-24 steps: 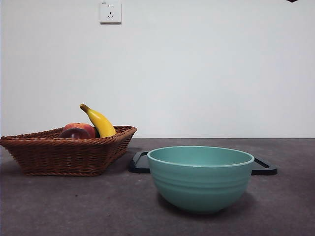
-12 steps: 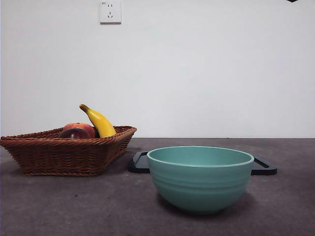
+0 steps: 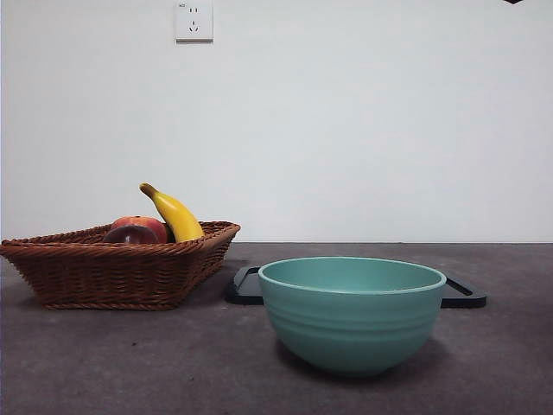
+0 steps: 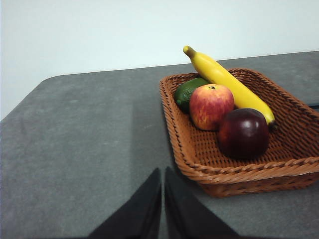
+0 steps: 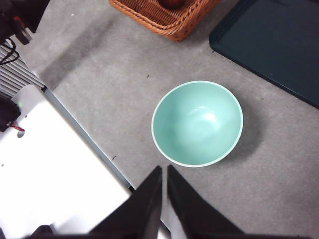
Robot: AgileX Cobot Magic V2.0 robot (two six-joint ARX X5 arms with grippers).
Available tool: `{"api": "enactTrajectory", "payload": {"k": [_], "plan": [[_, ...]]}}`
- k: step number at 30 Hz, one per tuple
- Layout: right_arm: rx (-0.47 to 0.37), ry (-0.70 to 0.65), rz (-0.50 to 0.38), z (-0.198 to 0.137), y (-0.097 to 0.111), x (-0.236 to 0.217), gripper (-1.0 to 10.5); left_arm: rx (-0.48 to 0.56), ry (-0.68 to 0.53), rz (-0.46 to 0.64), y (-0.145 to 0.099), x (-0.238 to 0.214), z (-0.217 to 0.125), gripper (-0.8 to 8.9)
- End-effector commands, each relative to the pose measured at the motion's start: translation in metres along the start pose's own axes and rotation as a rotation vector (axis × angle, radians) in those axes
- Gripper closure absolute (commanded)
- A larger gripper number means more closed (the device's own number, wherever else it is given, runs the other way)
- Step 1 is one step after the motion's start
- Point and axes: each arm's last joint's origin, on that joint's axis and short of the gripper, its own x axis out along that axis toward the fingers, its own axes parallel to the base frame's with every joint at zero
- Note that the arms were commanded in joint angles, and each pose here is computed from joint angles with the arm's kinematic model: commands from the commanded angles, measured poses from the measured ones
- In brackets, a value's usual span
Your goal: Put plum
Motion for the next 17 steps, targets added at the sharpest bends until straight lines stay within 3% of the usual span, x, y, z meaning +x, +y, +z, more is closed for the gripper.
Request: {"api": "enactTrajectory", "payload": {"k": [1,17], "plan": [[-0.020,-0.008,0.010,0.0021,0.0014,-0.0001,9.4,-0.011,0.053,0.007,0.0000,0.0016,-0.0102,8.05],[-0.020,-0.008,0.010,0.0021,0.0014,-0.0001,9.4,-0.012,0.069,0.006,-0.0001,0.0015,-0.0116,8.05]]}}
